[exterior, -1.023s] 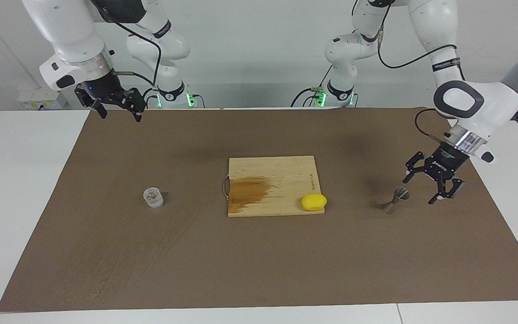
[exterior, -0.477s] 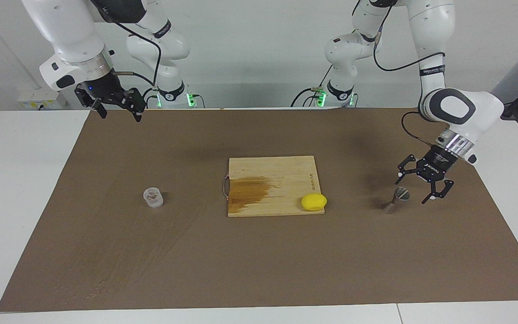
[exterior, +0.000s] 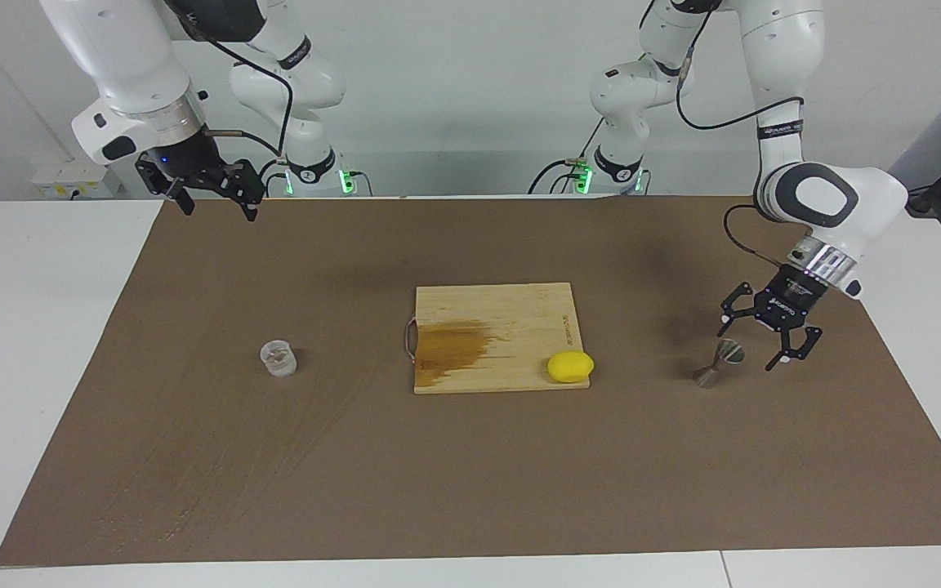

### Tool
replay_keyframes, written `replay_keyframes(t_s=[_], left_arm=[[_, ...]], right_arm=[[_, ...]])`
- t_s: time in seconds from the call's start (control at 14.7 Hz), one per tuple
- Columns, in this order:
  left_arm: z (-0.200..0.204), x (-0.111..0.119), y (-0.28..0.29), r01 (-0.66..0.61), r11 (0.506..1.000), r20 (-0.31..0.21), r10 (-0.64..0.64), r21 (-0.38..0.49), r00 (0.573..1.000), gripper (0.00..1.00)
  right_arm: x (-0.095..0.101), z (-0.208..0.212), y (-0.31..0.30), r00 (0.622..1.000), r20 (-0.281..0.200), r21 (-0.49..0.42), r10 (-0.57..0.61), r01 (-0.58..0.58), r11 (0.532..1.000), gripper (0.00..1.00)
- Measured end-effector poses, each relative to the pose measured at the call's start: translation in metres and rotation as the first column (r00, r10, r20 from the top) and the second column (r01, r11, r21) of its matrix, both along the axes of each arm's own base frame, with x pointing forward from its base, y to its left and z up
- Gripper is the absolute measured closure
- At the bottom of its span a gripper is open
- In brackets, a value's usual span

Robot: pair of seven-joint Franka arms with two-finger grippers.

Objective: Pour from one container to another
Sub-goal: 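Move the left gripper onto the small metal cup and close it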

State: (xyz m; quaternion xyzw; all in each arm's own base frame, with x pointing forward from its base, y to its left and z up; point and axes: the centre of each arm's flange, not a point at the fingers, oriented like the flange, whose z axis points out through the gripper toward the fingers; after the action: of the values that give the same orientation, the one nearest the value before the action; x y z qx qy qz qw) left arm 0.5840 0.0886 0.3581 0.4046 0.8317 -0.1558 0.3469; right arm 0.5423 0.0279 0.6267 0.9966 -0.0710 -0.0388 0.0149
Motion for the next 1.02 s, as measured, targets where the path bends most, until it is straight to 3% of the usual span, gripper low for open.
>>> replay_keyframes(t_s=[0.27,0.75,1.02], left_arm=[[-0.004,-0.002,-0.003,-0.006,1.0,-0.004,0.006,0.0,1.0,0.04],[-0.007,-0.002,-0.012,-0.014,1.0,-0.004,0.014,0.001,1.0,0.18],[-0.01,-0.004,-0.012,-0.016,1.0,-0.01,0.016,0.001,1.0,0.19]], right_arm=[[0.0,0.0,0.0,1.0,0.0,0.0,0.0,0.0,1.0,0.0],[0.0,0.0,0.0,1.0,0.0,0.0,0.0,0.0,1.0,0.0],[0.0,0.0,0.0,1.0,0.0,0.0,0.0,0.0,1.0,0.0]])
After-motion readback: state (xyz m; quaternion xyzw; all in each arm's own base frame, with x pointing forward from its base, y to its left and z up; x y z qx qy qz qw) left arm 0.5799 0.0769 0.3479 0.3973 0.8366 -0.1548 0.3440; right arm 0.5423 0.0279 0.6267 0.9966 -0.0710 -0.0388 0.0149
